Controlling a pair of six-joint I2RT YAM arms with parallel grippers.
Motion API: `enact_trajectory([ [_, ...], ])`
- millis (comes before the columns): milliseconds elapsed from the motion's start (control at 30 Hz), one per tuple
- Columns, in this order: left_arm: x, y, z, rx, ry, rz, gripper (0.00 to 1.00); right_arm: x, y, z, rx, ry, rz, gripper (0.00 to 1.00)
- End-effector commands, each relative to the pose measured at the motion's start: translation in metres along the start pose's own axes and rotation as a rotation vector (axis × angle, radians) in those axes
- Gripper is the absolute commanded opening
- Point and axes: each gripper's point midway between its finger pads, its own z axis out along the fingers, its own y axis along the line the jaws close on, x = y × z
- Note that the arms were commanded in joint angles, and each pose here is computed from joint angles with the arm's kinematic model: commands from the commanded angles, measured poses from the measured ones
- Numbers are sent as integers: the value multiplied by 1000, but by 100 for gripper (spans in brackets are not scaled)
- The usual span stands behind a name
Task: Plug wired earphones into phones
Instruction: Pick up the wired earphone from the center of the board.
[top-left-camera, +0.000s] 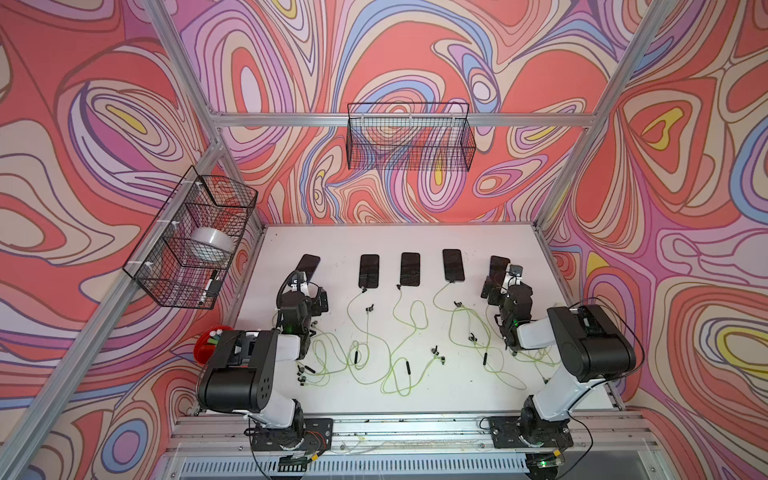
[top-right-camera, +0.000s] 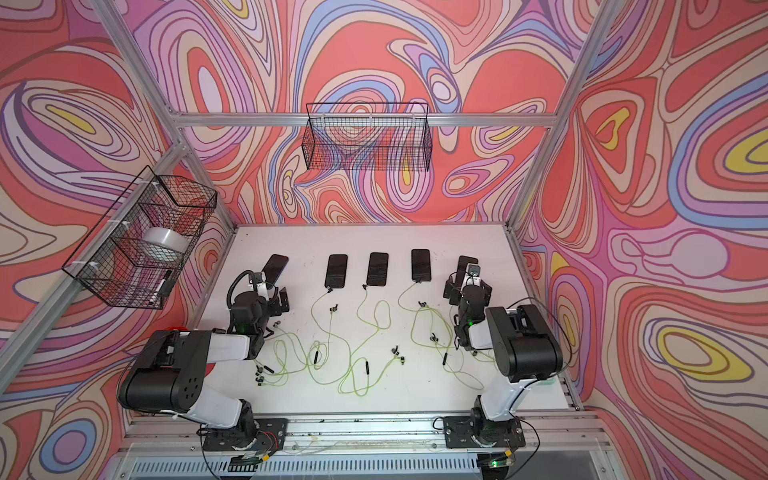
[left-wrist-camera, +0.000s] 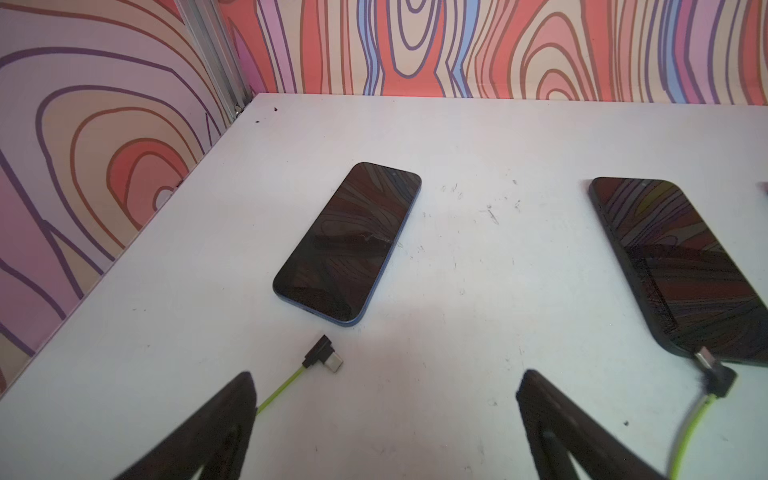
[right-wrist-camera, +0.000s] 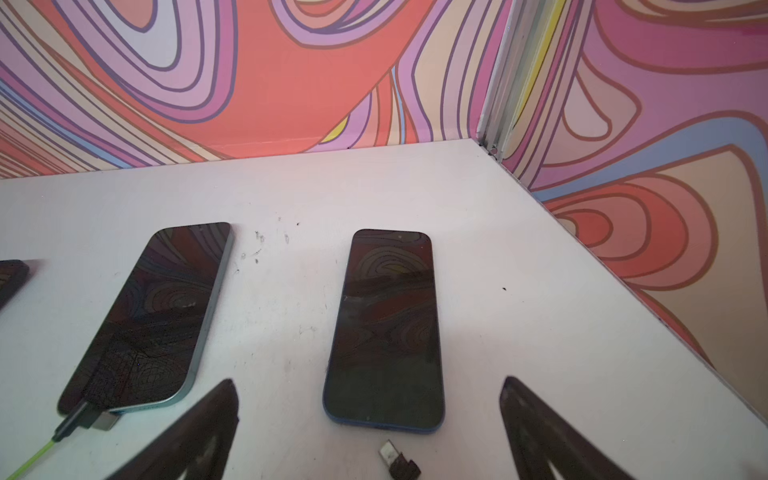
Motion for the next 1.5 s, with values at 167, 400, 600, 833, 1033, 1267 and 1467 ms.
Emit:
enact_trajectory([
  [167, -5, -1, 1, 4, -18, 13, 100, -6, 0, 3, -2, -13, 17, 98],
  [400, -5, -1, 1, 5, -19, 12, 100, -6, 0, 3, -2, -9, 14, 99],
  [600, -5, -2, 2, 6, -15, 14, 100, -4, -1, 3, -4, -3, 16, 98],
  [833, -9, -1, 2, 2, -8, 18, 98, -17, -11, 4, 23, 20, 47, 98],
  [1033, -69, 20, -13, -148, 3, -10, 100, -64, -19, -10, 75, 215, 33, 98],
  [1267, -131, 0, -39, -33, 40, -194, 98, -42, -27, -35, 159, 609, 108, 91],
  [1467, -131, -61, -48, 237, 131, -456, 89, -11, -7, -35, 150, 797, 300, 67],
])
